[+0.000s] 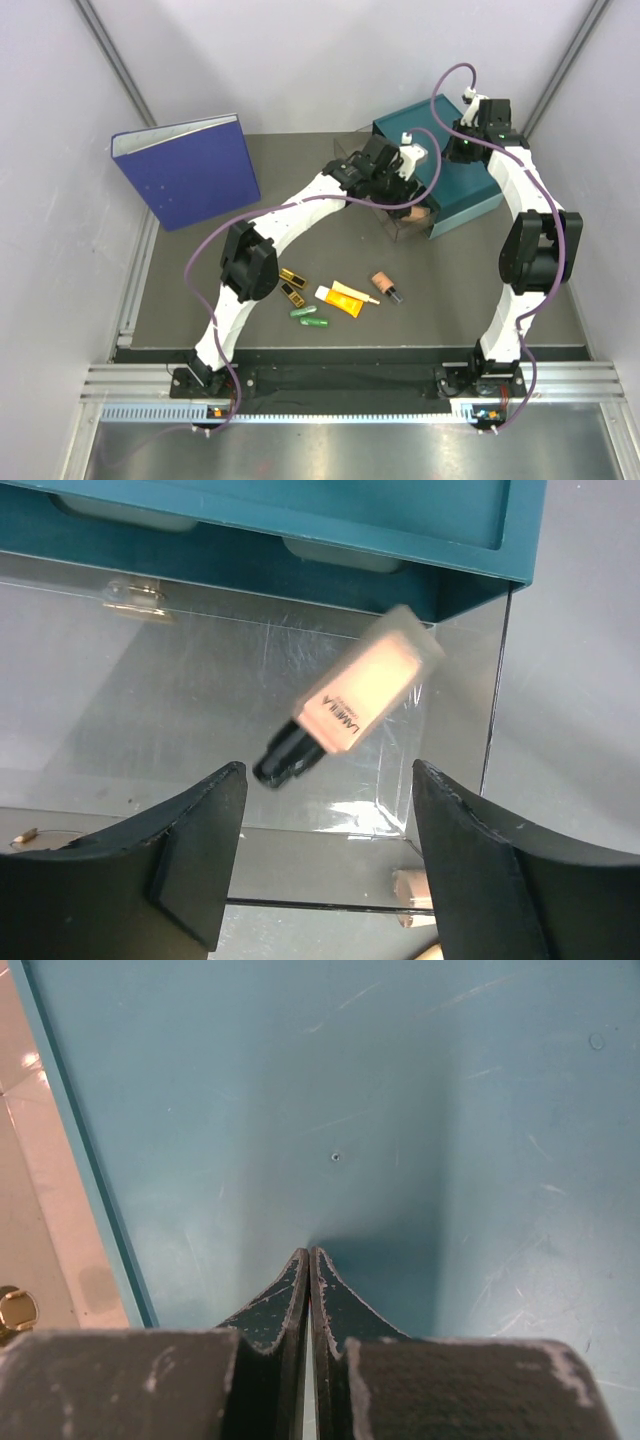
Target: Organize the makeup
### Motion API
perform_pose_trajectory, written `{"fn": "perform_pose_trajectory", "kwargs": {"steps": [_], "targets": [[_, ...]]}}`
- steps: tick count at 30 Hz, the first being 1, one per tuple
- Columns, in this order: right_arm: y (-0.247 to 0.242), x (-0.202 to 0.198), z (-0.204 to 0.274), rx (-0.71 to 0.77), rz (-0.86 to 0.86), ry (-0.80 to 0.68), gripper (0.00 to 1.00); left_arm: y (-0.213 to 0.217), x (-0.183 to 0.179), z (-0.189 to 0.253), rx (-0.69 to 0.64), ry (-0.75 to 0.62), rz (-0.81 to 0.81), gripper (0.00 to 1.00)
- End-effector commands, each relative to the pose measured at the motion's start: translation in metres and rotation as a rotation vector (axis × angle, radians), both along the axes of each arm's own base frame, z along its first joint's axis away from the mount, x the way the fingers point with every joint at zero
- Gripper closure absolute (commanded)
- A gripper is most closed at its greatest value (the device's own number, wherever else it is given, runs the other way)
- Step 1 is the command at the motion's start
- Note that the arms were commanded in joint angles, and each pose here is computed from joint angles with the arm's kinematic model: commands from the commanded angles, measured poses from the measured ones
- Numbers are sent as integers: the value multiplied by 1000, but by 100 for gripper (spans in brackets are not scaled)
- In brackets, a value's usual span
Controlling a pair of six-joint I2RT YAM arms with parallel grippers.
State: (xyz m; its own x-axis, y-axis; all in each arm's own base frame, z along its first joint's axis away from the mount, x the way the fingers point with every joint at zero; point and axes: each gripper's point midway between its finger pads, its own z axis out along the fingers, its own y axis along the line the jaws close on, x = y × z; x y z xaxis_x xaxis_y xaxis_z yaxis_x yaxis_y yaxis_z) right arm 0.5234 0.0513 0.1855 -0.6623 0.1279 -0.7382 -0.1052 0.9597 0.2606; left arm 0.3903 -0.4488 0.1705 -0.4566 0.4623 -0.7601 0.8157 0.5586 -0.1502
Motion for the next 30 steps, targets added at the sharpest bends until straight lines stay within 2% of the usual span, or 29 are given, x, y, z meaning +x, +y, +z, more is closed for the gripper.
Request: {"fn": "perform_pose_trajectory", "kwargs": {"steps": [1,8,9,11,13,14,15,16,18,22,26,30], "targets": [[8,-35,-62,-11,18,233,100,-7,7,43,-72,-105,-5,27],[8,-35,-63,-11,20,236,100,-5,-5,84,-140,-156,-47,26],[8,-35,-62,-10,19,233,100,0,-10,100,-156,-177,-55,25],[8,-35,-62,-11,20,233,100,10,-20,93,-129,-173,-73,24],[8,-35,-62,-10,17,235,100,24,-32,108,-129,-205,-88,21],[8,-35,-63,-10,19,236,100,32,-39,93,-89,-195,-107,20],[8,-34,-62,-11,18,233,100,39,-48,104,-100,-212,-122,20],[8,-34,-63,-10,19,234,100,47,-56,87,-67,-184,-137,17],[9,-34,-64,-9,20,238,100,57,-72,89,-59,-188,-186,17],[9,-34,-65,-6,21,240,100,70,-104,60,-26,-74,-259,19],[9,-35,-65,-6,21,241,100,78,-121,27,24,42,-286,23],[10,-35,-64,-7,23,238,100,75,-132,3,72,92,-333,22]]}}
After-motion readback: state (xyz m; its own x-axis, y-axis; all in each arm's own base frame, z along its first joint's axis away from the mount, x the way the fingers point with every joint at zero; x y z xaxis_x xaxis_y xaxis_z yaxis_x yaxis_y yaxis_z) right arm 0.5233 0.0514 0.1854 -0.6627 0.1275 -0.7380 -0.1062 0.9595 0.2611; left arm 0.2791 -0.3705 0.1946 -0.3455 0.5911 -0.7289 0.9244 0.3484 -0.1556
